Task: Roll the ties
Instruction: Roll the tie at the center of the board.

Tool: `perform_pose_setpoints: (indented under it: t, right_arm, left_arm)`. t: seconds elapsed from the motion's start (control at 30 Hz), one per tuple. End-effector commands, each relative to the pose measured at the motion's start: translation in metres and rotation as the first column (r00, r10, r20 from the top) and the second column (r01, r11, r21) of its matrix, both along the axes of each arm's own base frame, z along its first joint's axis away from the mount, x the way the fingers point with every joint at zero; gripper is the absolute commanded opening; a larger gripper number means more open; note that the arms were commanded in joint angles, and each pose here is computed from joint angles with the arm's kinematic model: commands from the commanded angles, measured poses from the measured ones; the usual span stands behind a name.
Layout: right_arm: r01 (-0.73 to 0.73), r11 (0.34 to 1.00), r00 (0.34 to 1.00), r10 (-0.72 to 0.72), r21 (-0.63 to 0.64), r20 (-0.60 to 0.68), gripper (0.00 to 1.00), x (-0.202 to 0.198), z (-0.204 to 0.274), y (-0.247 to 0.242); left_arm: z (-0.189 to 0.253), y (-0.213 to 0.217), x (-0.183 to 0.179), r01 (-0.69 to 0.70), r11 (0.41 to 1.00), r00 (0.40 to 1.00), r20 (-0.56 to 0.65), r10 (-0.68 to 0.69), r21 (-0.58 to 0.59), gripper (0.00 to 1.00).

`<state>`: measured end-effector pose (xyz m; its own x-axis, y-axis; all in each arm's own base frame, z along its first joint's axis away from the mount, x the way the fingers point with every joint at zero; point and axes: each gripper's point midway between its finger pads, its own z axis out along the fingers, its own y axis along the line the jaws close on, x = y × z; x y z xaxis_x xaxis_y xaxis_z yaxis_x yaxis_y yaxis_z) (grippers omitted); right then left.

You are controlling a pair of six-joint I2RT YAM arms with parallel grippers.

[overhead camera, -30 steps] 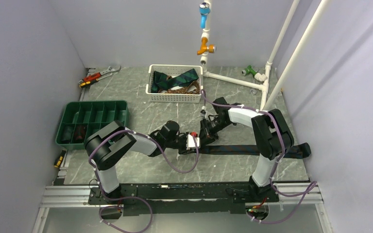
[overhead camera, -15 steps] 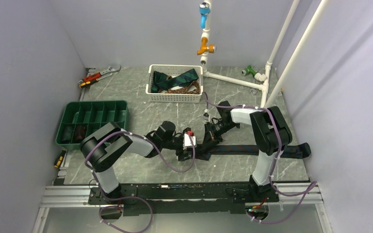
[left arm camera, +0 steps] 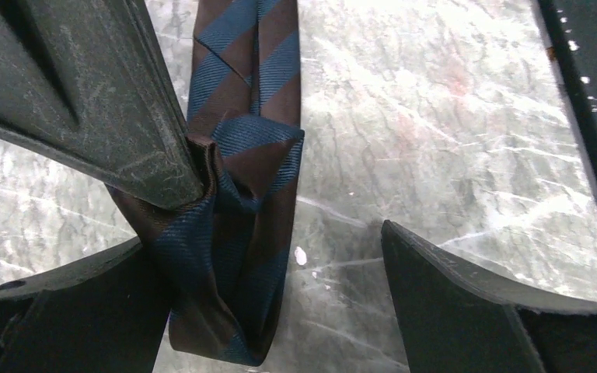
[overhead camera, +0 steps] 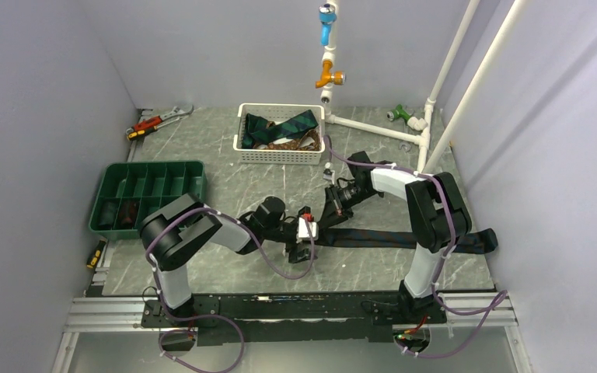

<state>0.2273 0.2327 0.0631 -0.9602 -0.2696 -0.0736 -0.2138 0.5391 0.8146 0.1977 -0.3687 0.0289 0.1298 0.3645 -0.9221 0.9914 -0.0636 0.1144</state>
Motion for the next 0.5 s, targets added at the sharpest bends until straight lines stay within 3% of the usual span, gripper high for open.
perform_pose_setpoints:
  t: [0.0, 0.07, 0.3, 0.43, 0.47]
  right_arm:
    - [-0.031, 0.996, 0.998, 0.027, 0.08, 0.061, 0.0, 0.005, 0.033, 0.01]
    - [-0.036, 0.996, 0.998, 0.031, 0.083, 0.062, 0.0, 0.005, 0.035, 0.012]
    - [-0.042, 0.994, 0.998, 0.036, 0.101, 0.058, 0.0, 0.005, 0.04, 0.015]
    - [-0.04, 0.993, 0.998, 0.034, 0.107, 0.055, 0.0, 0.006, 0.042, 0.016]
    - [-0.043, 0.994, 0.998, 0.037, 0.105, 0.058, 0.0, 0.006, 0.043, 0.015]
  left_arm:
    - [-0.002, -0.009, 0.015, -0.04, 0.999, 0.995, 0.088, 0.04, -0.006, 0.99]
    - [-0.002, -0.01, 0.021, -0.067, 0.998, 0.993, 0.102, 0.067, -0.01, 0.99]
    - [0.004, -0.019, 0.027, -0.066, 0.997, 0.992, 0.108, 0.071, -0.047, 0.8]
    - [-0.003, -0.026, 0.027, -0.05, 0.998, 0.995, 0.09, 0.053, -0.029, 0.8]
    - [-0.005, -0.026, 0.025, -0.037, 0.999, 0.996, 0.083, 0.038, -0.017, 0.73]
